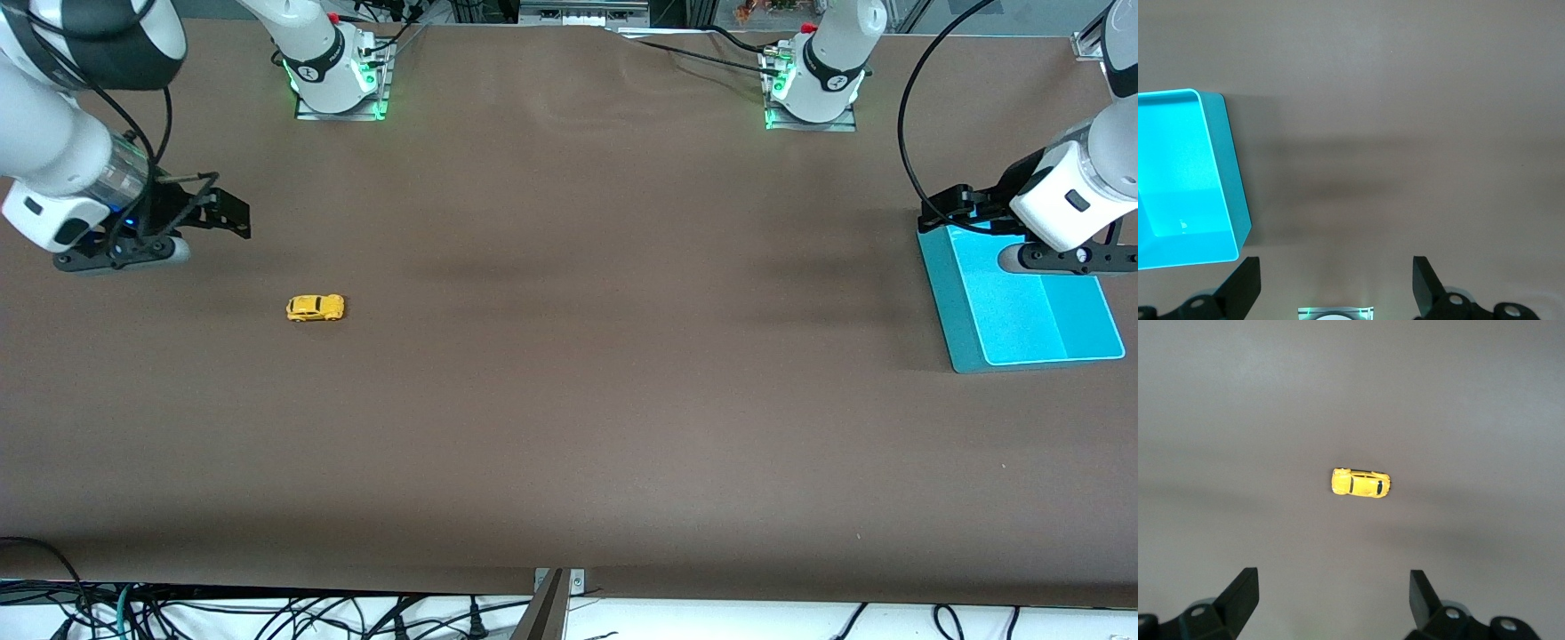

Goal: Wind and store yellow beetle car
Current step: 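Move the right gripper down over the yellow beetle car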

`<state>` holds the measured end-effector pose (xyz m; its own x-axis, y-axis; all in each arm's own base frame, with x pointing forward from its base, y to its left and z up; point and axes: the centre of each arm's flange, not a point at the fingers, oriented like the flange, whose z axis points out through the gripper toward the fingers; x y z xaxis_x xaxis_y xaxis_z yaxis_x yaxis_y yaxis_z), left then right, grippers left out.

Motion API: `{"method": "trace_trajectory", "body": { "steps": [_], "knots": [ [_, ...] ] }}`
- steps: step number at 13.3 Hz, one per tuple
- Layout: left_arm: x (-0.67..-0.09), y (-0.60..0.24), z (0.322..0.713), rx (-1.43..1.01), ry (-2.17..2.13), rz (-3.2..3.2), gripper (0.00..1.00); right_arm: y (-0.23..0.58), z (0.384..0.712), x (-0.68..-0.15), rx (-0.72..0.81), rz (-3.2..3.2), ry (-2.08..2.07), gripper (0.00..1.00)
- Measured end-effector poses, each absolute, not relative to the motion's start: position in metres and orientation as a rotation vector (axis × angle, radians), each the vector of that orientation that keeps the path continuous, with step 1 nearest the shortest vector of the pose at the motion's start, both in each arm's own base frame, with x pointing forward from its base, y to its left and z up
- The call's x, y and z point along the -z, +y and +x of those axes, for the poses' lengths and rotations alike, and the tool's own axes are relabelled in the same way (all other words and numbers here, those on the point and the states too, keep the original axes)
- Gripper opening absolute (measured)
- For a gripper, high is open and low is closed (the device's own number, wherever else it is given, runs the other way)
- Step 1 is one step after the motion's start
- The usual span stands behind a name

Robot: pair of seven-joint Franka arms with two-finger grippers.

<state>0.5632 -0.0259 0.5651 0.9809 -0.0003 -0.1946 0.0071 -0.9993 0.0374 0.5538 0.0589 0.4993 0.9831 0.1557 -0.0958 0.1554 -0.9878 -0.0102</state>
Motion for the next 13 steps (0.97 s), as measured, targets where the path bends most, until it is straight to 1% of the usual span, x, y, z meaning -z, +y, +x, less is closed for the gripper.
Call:
{"method": "trace_trajectory", "body": {
  "steps": [3, 6, 9, 13],
  "knots": [
    [-0.564, -0.026, 0.563, 0.309, 0.005, 3.088, 1.00, 0.065, 0.554, -0.452, -0.132, -3.120, -0.300, 1.00],
    [-0.561, -0.026, 0.560, 0.361, -0.009, 3.083, 1.00, 0.063, 0.538, -0.395, -0.109, -3.090, -0.509, 1.00],
    [-0.559, -0.033, 0.560, 0.371, -0.096, 3.075, 1.00, 0.062, 0.524, -0.358, -0.128, -3.002, -0.859, 1.00],
    [-0.553, -0.033, 0.562, 0.376, -0.397, 3.025, 1.00, 0.061, 0.527, -0.315, -0.079, -2.723, -1.514, 1.00]
  ]
}}
